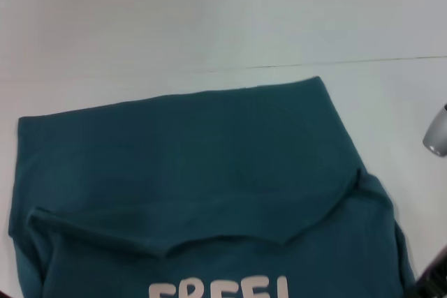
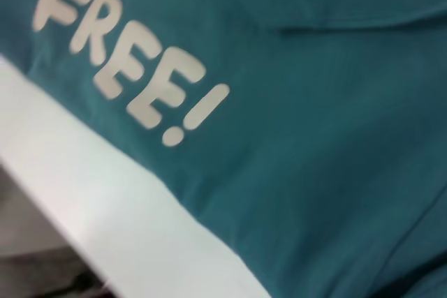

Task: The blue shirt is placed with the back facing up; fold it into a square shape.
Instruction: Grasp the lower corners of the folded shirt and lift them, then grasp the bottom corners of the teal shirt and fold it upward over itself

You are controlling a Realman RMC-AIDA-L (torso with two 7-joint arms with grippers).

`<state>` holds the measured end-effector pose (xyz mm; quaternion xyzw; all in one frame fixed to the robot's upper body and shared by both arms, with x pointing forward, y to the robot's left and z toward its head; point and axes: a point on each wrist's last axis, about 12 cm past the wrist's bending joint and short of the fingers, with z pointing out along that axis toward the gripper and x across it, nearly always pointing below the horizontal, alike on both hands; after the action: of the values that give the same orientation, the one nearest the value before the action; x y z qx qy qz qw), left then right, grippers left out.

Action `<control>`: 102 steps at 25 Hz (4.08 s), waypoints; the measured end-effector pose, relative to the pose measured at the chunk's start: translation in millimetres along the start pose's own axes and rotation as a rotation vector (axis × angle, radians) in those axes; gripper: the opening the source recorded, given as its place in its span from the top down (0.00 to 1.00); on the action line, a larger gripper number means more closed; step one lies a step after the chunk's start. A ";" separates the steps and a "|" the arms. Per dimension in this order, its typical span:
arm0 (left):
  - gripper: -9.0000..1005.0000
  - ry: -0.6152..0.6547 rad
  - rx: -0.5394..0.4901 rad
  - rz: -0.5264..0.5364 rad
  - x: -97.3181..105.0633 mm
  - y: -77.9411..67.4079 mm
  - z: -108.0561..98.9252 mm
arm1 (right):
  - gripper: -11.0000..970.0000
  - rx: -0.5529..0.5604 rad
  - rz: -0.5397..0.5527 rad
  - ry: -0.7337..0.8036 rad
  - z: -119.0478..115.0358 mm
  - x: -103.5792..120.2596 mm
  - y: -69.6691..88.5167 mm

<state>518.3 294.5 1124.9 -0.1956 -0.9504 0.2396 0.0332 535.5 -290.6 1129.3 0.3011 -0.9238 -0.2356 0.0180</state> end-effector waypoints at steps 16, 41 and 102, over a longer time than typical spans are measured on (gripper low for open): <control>0.96 -0.003 0.047 0.018 8.1 -4.1 -12.0 | 0.96 -0.111 0.015 -0.101 -0.5 32.0 -9.4; 0.95 -0.705 0.231 -0.040 -31.3 13.2 -54.6 | 0.96 -0.096 0.146 -0.683 -64.2 -5.4 -52.5; 0.83 -0.981 -0.114 -0.275 -75.9 65.1 -12.2 | 0.78 0.250 0.362 -1.028 -13.7 -101.0 -74.9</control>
<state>613.3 323.1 1107.5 0.0650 -0.8827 0.2445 -0.3961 661.6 -292.3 1119.0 -0.0161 -0.8715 -0.2339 -0.4307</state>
